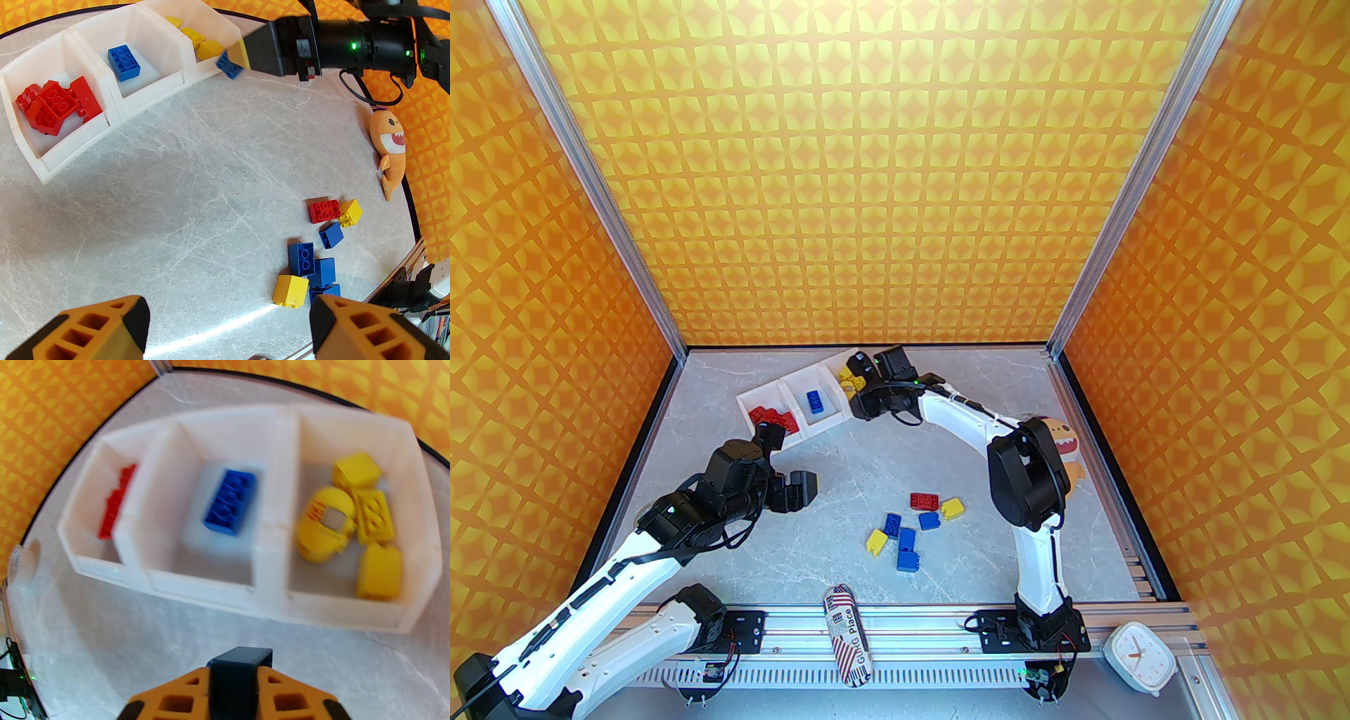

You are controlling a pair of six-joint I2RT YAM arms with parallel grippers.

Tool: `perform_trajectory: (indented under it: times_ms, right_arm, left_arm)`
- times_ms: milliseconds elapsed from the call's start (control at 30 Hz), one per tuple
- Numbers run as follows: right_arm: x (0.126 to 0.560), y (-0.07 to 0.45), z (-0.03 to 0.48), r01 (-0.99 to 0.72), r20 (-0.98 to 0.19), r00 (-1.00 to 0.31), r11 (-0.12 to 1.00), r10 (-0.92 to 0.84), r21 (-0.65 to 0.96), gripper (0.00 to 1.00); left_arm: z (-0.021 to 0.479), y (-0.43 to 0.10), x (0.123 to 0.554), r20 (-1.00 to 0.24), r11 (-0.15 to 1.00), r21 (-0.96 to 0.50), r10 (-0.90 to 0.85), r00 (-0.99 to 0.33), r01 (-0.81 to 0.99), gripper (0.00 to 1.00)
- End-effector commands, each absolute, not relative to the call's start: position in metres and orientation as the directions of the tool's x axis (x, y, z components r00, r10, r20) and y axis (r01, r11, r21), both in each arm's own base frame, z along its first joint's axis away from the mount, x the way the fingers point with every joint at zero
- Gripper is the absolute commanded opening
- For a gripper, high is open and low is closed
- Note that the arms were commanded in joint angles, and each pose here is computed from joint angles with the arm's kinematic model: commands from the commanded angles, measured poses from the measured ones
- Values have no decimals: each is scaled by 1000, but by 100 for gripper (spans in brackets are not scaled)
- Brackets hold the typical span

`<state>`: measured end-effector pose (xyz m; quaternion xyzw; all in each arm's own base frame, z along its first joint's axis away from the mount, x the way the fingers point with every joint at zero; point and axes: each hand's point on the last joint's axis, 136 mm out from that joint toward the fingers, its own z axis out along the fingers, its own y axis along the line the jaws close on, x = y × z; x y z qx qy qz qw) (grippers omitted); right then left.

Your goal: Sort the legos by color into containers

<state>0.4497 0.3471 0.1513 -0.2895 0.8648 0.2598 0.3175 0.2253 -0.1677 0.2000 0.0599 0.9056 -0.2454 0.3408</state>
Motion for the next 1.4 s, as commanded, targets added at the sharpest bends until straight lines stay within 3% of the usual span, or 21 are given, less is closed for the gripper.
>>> perform_trajectory:
  times_ms: [0,367,500,600,1033,1367]
  right_arm:
    - [458,372,182,-681,-752,-600,667,-271,303,21]
    - [503,426,175,-637,-771,-608,696,-189,331,24]
    - [520,431,165,-607,-762,-623,724,-177,328,45]
    - [522,433,162,-605,-758,-627,725,-179,329,51]
    - [486,387,197,-593,-783,-581,775,-223,220,52]
    - [438,315,216,-503,-779,-582,856,-233,119,54]
  left_arm:
    - [194,-166,218,-634,872,-398,-39,-772,283,80]
    - [203,-159,211,-648,873,-398,-50,-760,282,80]
    - [205,-157,210,-653,872,-401,-58,-755,280,80]
    - [208,-157,209,-654,872,-401,-57,-754,281,80]
    - [211,-155,206,-659,872,-398,-54,-750,287,81]
    - [201,-168,198,-636,850,-415,-16,-771,325,81]
